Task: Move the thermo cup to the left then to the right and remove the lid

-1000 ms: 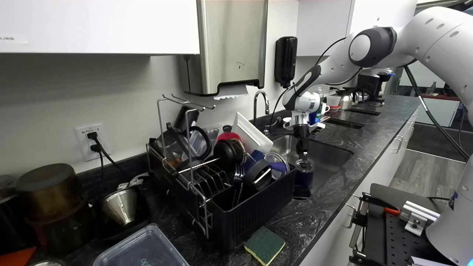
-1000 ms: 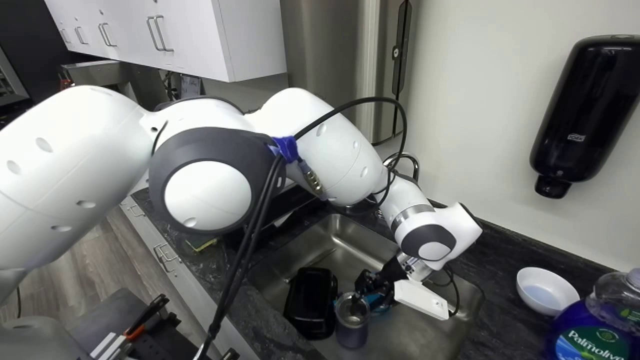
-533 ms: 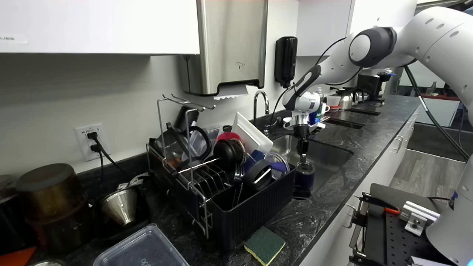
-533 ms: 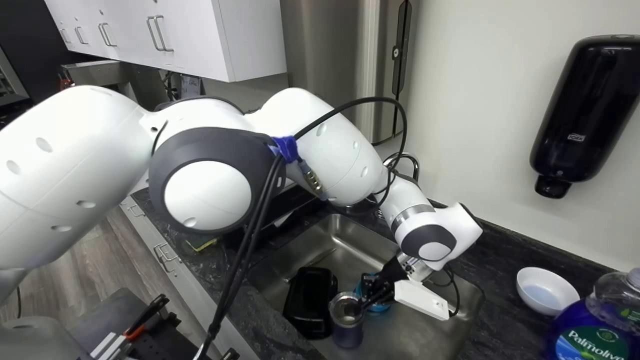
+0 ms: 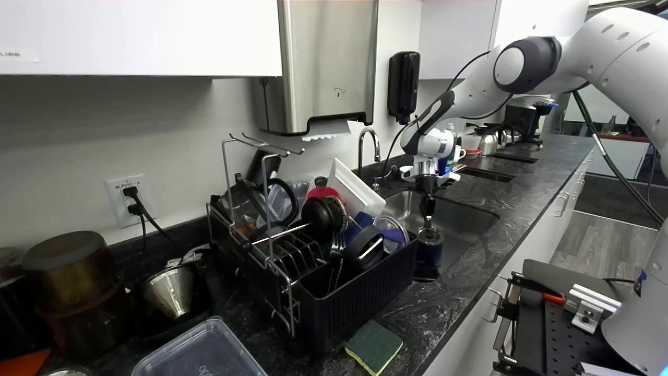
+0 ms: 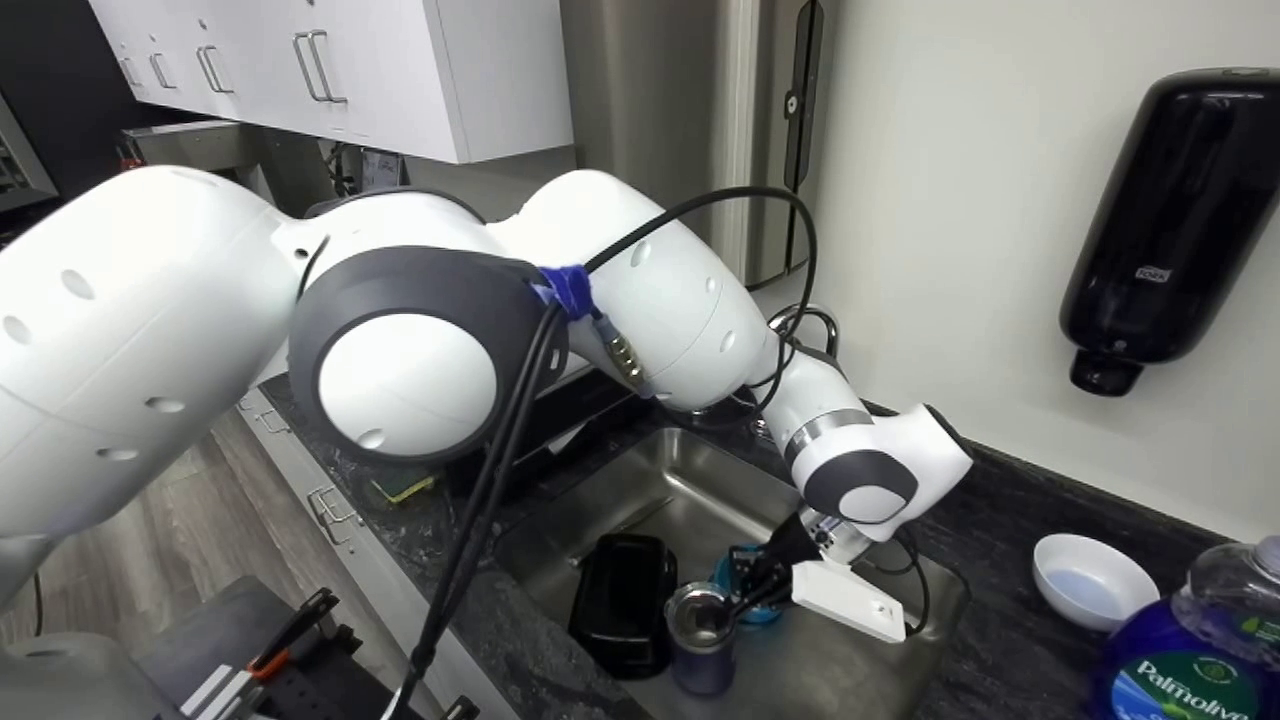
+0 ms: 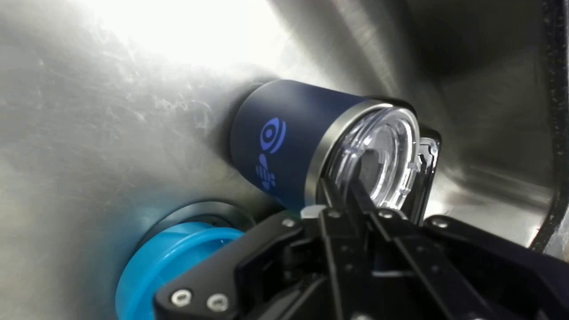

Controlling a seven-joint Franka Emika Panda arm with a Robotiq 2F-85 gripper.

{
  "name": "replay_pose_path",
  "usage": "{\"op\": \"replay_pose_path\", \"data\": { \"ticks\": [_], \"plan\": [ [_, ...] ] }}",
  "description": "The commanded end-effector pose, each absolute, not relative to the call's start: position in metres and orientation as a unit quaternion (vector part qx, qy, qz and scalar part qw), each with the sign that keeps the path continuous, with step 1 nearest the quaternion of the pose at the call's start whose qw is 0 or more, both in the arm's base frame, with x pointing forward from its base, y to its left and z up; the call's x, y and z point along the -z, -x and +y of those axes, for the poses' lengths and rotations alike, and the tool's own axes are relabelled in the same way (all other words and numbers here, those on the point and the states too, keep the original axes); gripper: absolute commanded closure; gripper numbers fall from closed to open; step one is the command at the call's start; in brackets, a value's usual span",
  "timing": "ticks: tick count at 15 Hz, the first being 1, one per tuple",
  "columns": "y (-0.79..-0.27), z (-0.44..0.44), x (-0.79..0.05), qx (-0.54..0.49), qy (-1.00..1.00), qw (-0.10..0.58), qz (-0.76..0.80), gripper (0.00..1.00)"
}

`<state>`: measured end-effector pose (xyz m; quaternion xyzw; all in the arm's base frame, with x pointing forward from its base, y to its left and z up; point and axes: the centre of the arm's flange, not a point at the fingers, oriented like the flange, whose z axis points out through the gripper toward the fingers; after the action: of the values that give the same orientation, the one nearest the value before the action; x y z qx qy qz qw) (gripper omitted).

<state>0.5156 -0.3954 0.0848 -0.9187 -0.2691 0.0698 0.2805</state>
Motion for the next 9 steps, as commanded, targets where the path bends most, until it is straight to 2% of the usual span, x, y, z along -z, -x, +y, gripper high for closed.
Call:
{"op": "replay_pose_path", "data": {
  "ticks": [1, 9],
  "plan": [
    [-0.4982, -0.3888, -0.1020, -0.043, 0.934, 0.258, -0.245, 0.98],
    [-0.4992, -0.3917, -0.1035, -0.031, 0.954, 0.236, -0.184, 0.98]
  ]
}}
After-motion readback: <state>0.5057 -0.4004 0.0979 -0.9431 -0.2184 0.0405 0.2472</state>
